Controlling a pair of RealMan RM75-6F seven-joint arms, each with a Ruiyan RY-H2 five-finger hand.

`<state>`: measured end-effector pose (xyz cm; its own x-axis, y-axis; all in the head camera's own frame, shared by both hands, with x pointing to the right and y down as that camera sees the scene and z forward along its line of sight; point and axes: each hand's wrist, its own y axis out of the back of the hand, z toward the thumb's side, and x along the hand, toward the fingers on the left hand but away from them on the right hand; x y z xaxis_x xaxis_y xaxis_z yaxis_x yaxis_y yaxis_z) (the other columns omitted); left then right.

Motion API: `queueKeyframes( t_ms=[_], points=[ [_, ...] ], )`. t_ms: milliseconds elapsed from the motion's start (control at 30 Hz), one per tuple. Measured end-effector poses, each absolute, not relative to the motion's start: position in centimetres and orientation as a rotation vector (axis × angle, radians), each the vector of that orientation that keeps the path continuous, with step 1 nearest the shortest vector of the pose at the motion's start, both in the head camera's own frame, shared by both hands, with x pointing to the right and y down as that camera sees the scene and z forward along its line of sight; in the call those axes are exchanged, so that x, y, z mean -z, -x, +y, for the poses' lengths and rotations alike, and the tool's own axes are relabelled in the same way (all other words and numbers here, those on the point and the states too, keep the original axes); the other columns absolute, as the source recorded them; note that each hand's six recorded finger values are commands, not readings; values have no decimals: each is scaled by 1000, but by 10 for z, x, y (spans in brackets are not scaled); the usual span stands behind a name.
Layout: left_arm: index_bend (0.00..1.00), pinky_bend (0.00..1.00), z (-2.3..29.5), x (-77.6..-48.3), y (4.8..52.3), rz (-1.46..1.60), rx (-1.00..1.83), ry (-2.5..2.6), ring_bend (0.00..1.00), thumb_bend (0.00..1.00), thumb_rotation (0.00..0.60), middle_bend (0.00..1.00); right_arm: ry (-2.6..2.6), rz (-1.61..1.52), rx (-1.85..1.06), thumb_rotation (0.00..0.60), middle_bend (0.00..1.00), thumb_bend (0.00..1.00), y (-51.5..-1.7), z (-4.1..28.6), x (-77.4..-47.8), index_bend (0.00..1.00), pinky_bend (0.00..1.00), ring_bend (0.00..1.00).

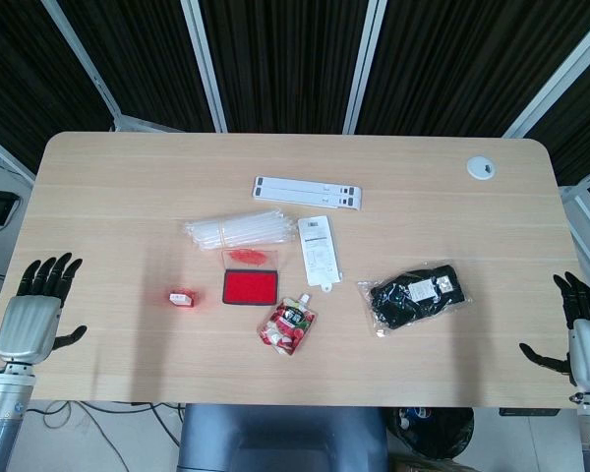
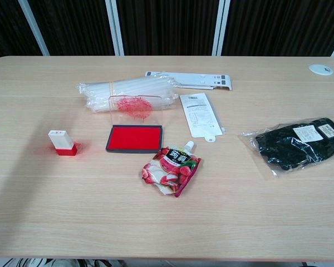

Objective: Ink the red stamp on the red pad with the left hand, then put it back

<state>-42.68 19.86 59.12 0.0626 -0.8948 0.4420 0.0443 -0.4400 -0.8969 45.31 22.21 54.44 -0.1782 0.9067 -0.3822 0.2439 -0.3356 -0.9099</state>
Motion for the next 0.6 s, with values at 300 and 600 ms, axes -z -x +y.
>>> queueKeyframes(
  t_ms=[300,600],
  points=[
    [0,0,198,-592,427,877,1492,1545,0,85,600,0,1546,-1347,-1551,600,0,34,-452,223,-544,0,198,0],
    [0,0,196,-597,423,854,1494,1560,0,85,600,0,1543,-1357,-1559,600,0,49,-453,222,-546,0,198,0]
  ],
)
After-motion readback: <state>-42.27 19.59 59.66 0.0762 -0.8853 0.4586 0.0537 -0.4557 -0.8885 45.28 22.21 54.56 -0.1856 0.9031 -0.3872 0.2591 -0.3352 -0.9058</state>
